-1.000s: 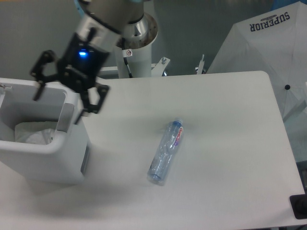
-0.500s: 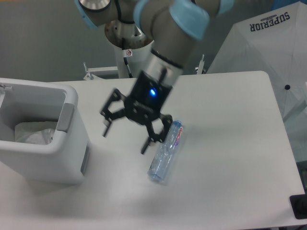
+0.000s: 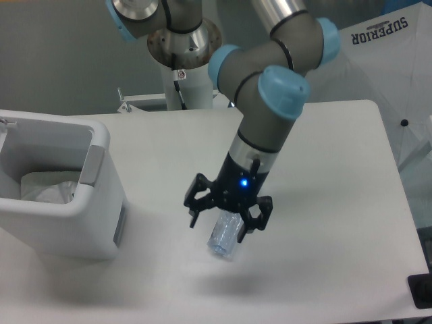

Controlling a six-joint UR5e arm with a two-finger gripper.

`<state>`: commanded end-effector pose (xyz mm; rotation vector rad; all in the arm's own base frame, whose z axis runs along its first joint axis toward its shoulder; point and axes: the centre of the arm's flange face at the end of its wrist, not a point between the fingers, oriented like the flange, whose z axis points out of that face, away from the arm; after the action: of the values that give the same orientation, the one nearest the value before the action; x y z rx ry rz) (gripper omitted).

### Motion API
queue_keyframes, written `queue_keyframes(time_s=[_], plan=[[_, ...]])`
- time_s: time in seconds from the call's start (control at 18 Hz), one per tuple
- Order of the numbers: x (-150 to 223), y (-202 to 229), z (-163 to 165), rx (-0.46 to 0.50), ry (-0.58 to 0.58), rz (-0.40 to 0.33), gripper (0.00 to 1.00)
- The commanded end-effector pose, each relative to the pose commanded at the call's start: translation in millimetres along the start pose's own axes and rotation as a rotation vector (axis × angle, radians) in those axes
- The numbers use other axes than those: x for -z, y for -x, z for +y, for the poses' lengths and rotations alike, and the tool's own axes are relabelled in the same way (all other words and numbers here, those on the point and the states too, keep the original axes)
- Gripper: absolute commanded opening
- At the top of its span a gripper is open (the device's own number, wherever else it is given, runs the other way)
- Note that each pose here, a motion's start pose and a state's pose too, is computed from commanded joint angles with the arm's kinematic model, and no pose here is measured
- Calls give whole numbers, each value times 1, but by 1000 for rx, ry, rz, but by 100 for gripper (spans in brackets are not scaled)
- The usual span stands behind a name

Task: Place the trash in the trash can
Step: 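Move the open gripper over the clear water bottle, then lower the gripper and close it around the bottle's end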

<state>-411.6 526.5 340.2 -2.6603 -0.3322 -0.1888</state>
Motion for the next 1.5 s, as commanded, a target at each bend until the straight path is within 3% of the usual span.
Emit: queue_keyframes(time_s=[0.56, 1.06, 1.5], plan=[[-82, -21, 9, -196, 376, -286, 100], [-115, -24, 9, -218, 424, -273, 100], [-141, -40, 17, -294, 514, -309, 100]])
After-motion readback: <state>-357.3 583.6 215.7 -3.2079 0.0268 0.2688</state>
